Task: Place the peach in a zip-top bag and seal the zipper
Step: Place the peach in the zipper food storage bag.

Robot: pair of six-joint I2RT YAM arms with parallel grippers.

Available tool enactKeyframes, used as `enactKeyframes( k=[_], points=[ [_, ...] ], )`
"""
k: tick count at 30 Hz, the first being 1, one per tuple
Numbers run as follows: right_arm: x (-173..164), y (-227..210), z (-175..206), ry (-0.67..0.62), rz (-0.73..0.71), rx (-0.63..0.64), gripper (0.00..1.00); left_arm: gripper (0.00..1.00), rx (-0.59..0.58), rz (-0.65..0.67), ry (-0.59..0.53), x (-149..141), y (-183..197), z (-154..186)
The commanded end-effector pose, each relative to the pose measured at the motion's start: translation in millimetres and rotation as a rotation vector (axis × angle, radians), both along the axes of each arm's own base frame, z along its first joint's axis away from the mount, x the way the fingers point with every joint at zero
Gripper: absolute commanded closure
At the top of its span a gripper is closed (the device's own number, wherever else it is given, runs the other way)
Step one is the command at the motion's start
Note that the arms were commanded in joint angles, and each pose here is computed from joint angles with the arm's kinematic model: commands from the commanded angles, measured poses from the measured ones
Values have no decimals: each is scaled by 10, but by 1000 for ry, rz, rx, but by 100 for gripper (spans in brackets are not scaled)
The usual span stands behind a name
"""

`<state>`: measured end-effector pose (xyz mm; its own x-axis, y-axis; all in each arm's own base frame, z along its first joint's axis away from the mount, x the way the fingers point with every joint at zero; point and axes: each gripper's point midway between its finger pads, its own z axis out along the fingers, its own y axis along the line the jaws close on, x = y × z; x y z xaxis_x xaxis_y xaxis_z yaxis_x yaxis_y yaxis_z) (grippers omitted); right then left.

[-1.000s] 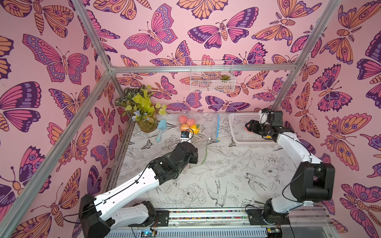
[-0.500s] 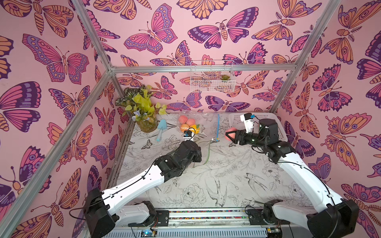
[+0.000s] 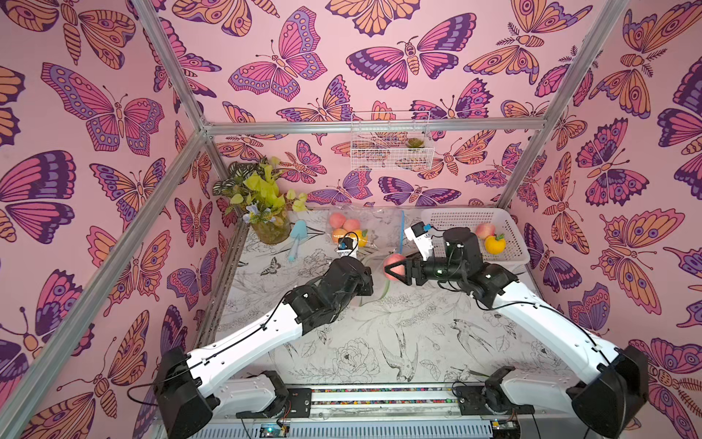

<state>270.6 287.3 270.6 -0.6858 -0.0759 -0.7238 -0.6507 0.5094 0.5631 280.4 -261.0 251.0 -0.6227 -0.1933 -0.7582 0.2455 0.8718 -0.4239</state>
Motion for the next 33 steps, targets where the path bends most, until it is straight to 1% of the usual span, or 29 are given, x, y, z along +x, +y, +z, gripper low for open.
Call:
enactKeyframes(
  k=[1, 7, 10, 14, 19, 24, 30, 33],
  points=[
    [-13, 142, -37, 22, 29, 20, 36, 100, -40, -18, -10, 28, -74, 100],
    [8, 256, -213, 57, 37, -2, 36, 100, -64, -49, -16, 0, -125, 143],
    [56, 271, -285, 68, 15, -22, 36, 100, -76, -75, -21, -20, -166, 172],
    [169, 223, -400, 77, -57, -91, 35, 100, -90, -104, -19, -48, -212, 191],
    [256, 173, -479, 56, -129, -179, 33, 100, -108, -133, -11, -74, -272, 186],
    [286, 174, -489, 37, -158, -220, 26, 100, -117, -152, -7, -84, -317, 177],
    [272, 212, -483, 31, -140, -225, 15, 100, -112, -135, -7, -71, -287, 150],
    [258, 223, -473, 21, -130, -229, 11, 100, -110, -127, -13, -67, -265, 159]
  ],
)
